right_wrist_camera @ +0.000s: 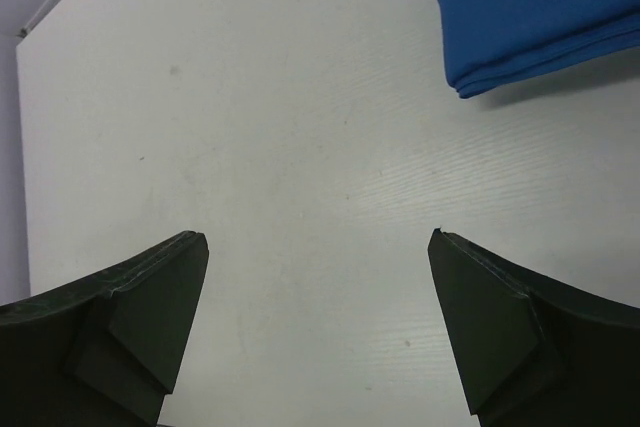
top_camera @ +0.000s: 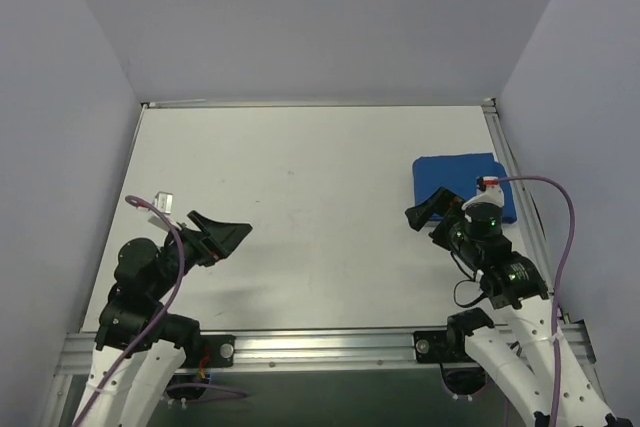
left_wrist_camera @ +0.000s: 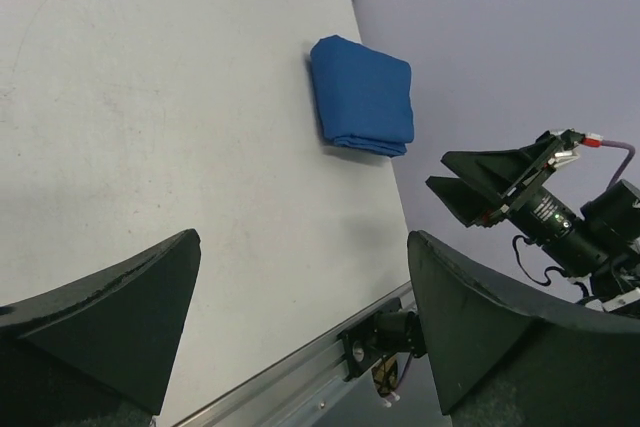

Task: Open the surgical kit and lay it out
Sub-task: Move the surgical kit at the center of the board.

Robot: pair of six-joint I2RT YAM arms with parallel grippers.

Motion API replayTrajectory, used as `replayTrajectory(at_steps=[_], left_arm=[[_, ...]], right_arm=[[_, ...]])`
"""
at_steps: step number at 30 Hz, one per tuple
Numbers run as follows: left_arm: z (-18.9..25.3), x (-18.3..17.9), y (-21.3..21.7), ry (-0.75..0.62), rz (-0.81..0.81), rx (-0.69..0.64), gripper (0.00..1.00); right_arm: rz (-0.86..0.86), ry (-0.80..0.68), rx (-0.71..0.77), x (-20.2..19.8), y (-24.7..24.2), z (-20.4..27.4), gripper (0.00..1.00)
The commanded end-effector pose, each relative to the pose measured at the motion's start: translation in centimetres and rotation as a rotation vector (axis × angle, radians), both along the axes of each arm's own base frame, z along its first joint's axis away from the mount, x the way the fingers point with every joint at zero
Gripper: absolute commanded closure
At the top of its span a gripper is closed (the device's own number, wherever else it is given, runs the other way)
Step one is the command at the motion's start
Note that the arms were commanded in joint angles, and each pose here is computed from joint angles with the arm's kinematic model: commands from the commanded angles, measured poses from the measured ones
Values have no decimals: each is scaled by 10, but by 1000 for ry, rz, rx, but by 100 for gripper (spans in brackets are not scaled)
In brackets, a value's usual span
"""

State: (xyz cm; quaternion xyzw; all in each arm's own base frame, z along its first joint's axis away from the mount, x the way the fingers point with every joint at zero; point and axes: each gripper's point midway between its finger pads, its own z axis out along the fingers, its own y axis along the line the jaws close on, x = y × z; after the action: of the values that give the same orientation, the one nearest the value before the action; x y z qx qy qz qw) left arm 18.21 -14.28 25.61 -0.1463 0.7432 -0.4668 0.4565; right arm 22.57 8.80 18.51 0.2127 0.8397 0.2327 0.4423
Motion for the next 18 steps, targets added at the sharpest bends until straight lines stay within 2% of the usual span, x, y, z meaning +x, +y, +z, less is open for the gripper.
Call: replayTrajectory(at_steps=[1,2,4,6,7,8,11,18], left_arm=[[9,3,2,-9,-10,67,6],[-6,9,0,56,-23,119,6],[-8,12,-4,96,-59,156,6],[-22,19,-10,151,-109,203,6],[-23,21,-12,157,-125,206,6],[-24,22,-17,161,-158,201,6],[-22,21,-21,156,-171,173,6],[-13,16,-27,129,-204,138,6]], right_arm=[[-80,-14,-88,12,-18,13,0],[-68,-20,-111,22,-16,19,0],[-76,30,-153,40,-16,11,0],[-125,31,-213,62,-25,22,0],[-133,103,-256,74,-28,7,0],[-142,88,-264,87,-29,21,1],[-253,126,-332,121,-67,23,1],[-464,182,-382,160,-147,29,3]])
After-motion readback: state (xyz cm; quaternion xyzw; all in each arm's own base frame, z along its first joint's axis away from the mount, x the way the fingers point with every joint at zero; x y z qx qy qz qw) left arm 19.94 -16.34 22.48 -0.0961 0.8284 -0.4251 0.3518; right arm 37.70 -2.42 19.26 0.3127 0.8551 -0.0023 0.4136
